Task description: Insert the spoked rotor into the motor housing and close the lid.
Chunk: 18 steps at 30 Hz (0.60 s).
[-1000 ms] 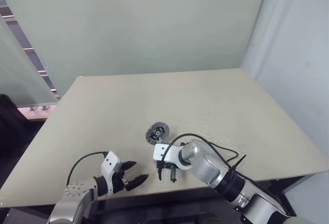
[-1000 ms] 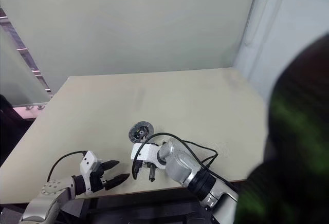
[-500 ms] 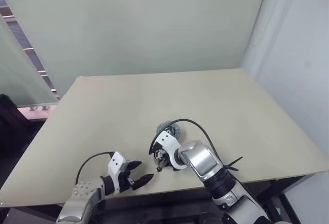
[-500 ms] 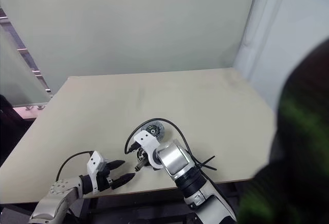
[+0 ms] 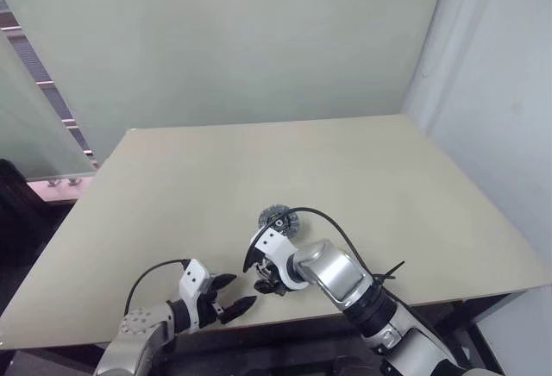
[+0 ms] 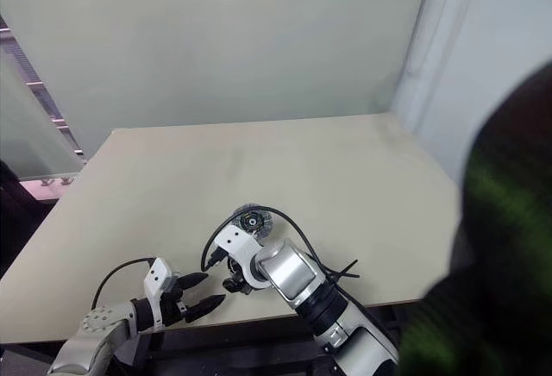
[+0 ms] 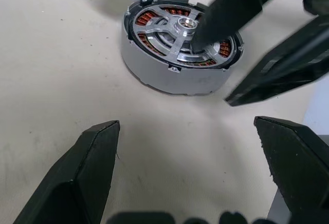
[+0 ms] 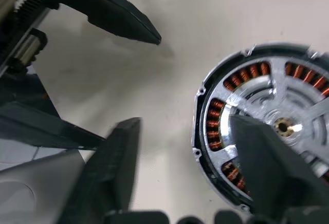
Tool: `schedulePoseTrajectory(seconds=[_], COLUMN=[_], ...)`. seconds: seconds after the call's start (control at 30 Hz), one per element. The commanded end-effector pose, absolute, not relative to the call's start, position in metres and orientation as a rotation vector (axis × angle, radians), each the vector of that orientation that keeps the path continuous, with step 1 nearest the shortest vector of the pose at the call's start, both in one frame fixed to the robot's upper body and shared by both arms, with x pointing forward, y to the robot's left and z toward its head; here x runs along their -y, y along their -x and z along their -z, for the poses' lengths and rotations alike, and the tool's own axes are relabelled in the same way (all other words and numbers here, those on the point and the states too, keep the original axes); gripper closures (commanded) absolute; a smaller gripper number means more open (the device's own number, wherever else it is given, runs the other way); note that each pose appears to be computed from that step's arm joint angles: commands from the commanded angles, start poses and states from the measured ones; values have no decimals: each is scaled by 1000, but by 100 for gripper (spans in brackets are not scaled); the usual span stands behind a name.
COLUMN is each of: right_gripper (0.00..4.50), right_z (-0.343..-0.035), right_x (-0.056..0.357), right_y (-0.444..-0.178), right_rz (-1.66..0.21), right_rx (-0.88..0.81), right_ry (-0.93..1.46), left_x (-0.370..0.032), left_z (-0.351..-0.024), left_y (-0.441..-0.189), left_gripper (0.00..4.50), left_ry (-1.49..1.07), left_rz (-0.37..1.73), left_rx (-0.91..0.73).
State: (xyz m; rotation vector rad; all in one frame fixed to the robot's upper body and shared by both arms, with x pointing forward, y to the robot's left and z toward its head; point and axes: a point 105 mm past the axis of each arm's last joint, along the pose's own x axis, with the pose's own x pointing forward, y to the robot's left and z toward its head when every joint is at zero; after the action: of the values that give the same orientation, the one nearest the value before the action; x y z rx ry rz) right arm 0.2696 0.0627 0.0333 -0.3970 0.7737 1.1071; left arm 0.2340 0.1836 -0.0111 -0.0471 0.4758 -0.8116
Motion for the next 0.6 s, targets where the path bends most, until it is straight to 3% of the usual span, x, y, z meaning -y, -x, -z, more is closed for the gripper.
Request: schedulePoseTrajectory(seconds=[0.03,0.17,0.3,0.6], right_gripper=[14,4,4,4], right_z=[-59,-71,-75,-53], right_x=[-72,-65,-48,-16], right_y=[-272,-271,-271,-275], right_rz=[-1159,-1247,-1341,-1485], right_rx=[-662,-653,-586,-516], right_ry=[422,520,768,1218], left_x=[-186,-186,-186,-186], left_z=[2,2,1,-1], left_y=[-242,-243,-244,-244], left_gripper=[0,0,0,0], left_ry=[13,12,9,0], left_rz=[810,813,815,817], left_rx=[-439,-440,-441,-438])
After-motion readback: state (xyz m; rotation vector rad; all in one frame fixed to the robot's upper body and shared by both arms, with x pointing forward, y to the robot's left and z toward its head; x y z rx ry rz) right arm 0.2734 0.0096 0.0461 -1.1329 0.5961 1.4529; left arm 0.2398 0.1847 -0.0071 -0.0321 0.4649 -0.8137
